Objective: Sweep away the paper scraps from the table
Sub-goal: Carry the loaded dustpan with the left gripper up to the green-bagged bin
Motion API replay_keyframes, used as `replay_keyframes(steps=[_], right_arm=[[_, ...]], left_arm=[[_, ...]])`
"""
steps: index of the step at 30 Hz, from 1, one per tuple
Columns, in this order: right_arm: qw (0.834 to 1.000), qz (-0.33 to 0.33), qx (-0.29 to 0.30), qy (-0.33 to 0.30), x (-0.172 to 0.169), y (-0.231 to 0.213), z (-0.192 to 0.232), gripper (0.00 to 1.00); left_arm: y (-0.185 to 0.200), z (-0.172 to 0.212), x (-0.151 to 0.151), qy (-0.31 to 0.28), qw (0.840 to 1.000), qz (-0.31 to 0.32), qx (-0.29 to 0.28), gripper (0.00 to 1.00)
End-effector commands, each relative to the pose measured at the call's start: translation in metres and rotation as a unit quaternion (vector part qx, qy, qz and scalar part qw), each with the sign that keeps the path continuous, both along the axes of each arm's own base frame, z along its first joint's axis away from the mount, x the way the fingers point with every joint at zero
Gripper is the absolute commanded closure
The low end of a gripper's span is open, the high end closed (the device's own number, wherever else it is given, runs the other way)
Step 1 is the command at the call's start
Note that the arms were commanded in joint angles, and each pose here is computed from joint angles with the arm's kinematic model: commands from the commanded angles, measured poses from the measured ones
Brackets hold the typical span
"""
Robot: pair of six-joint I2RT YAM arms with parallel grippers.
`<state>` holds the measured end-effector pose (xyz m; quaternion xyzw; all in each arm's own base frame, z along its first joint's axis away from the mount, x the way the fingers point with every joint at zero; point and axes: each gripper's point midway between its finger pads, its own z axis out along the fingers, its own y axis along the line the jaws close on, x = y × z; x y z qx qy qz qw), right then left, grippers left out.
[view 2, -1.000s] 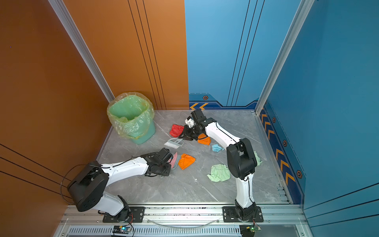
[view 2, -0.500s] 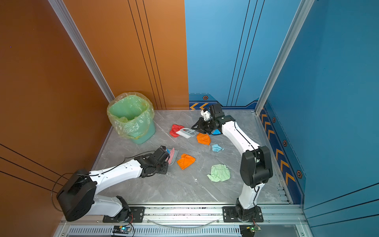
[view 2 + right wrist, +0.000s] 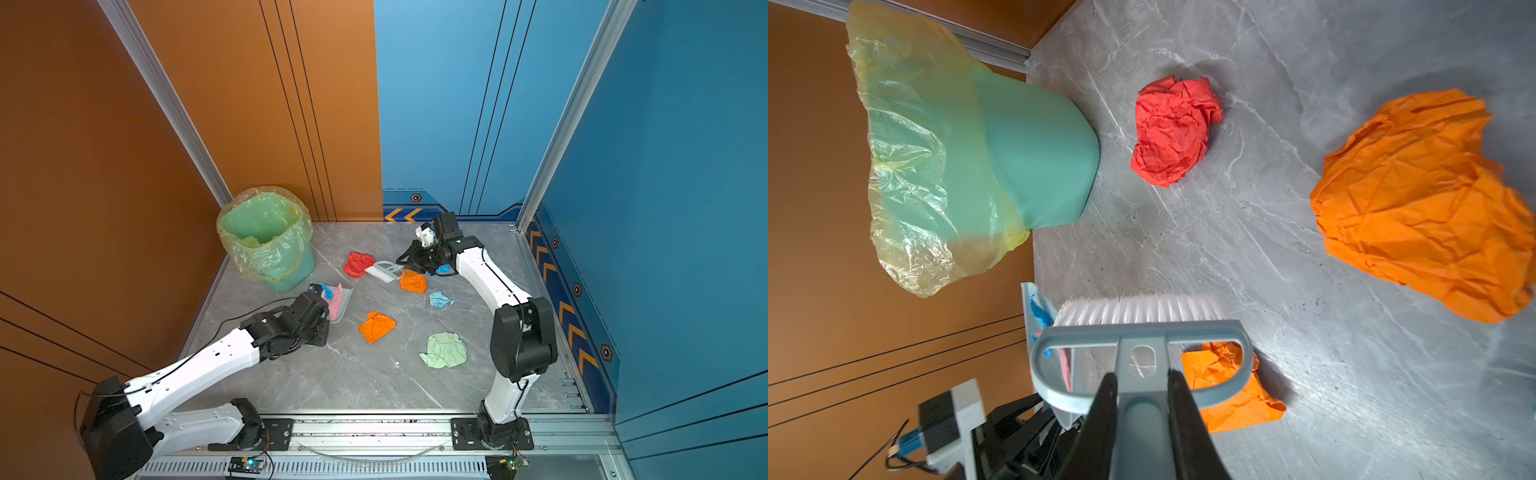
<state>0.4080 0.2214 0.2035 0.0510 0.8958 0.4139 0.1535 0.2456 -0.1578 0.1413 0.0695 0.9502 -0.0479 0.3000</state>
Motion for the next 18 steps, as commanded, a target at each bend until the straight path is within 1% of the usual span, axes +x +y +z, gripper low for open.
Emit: replay_keyframes(steps=[1, 6, 7, 10, 18], right_arm=[[1.000, 0.007, 0.009, -0.027, -0.003, -0.002, 0.015, 1.00], [1.000, 0.008, 0.011, -0.023, -0.004, -0.002, 0.011, 1.00], [1.000, 0.008, 0.011, -0.023, -0.004, -0.001, 0.011, 1.00], [1.000, 0.010, 0.014, -0.019, -0.004, 0.000, 0.008, 1.00], [1.000, 0.012, 0.018, -0.016, -0.006, 0.001, 0.004, 1.00]], left_arm=[[0.012, 0.022, -0.007, 0.000, 1.000, -0.005, 0.013, 1.00], [0.018, 0.050, -0.011, -0.005, 1.000, -0.009, 0.011, 1.00], [0.018, 0.061, -0.010, -0.010, 1.000, -0.011, 0.008, 1.00], [0.022, 0.078, -0.009, -0.015, 1.000, -0.011, 0.014, 1.00], [0.030, 0.124, 0.001, -0.039, 0.999, -0.008, 0.006, 1.00]])
